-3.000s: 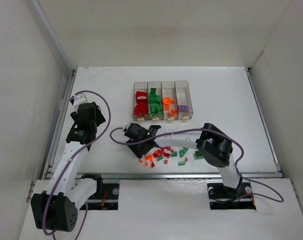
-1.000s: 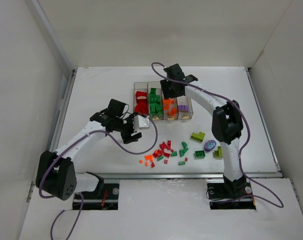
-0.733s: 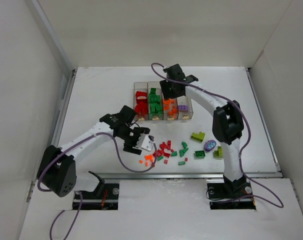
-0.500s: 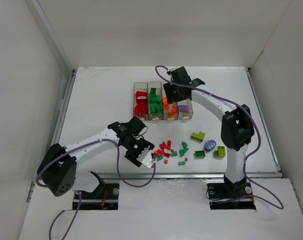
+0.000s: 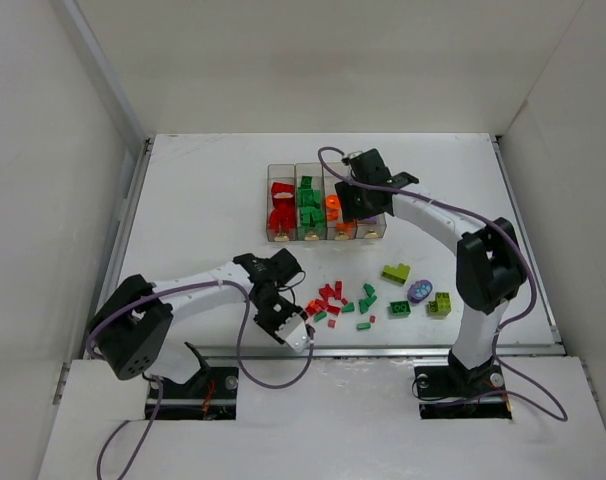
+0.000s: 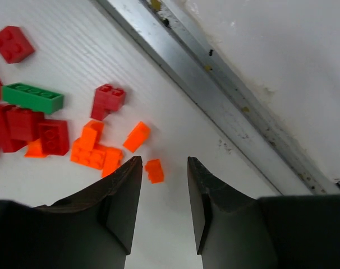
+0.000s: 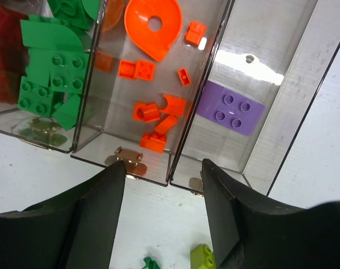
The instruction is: Sort the legos into containers by color
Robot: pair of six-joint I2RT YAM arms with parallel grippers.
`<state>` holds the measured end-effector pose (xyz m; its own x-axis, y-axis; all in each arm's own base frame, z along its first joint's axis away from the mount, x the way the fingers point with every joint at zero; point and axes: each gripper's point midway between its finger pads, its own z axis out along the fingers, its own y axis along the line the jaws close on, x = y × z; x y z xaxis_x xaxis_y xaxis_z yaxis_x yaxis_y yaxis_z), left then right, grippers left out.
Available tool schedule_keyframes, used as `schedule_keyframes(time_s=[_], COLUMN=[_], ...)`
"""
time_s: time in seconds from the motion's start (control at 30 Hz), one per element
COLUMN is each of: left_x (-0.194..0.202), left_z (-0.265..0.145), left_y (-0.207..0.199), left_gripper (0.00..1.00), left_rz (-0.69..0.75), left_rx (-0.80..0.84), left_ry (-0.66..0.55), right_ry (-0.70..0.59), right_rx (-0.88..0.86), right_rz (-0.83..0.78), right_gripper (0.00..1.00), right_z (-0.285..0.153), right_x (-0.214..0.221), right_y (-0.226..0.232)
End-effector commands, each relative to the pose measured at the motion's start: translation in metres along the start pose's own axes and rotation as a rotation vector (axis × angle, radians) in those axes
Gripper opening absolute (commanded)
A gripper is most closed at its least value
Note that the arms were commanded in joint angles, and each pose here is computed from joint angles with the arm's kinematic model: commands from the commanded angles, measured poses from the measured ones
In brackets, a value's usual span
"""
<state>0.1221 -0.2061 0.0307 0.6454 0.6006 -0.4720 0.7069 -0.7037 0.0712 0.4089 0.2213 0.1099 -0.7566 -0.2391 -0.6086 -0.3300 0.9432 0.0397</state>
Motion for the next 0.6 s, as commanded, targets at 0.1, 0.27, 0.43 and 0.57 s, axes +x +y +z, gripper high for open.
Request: schedule_keyframes(time_s=[0.1, 0.27, 0.43, 0.57], left_x=[0.005, 0.017, 0.014, 0.007], left_z=[0.019, 0.023, 0.017, 0.015], left_y=[-0.031, -0.01, -0.003, -0.008], left_gripper=[0.34, 0.3, 0.27, 0.34], left_rz=[-0.069, -0.123, -0.084, -0.065], left_rx=[0.067, -0.05, -0.066, -0.052], left_ry=[-0.006, 0.044, 0.042, 0.015], right_ry=[-0.101, -0.109, -0.107, -0.099], right_rx=[-0.014, -0.024, -0.033, -0.023], right_rz=[0.024, 0.024, 0.024, 0.024], right_gripper=[0.62, 0.62, 0.62, 0.62], right_z=[-0.015, -0.018, -0.02, -0.02], right_x=[-0.026, -0.028, -0.026, -0.024], right_y=[0.002, 0.004, 0.005, 0.003])
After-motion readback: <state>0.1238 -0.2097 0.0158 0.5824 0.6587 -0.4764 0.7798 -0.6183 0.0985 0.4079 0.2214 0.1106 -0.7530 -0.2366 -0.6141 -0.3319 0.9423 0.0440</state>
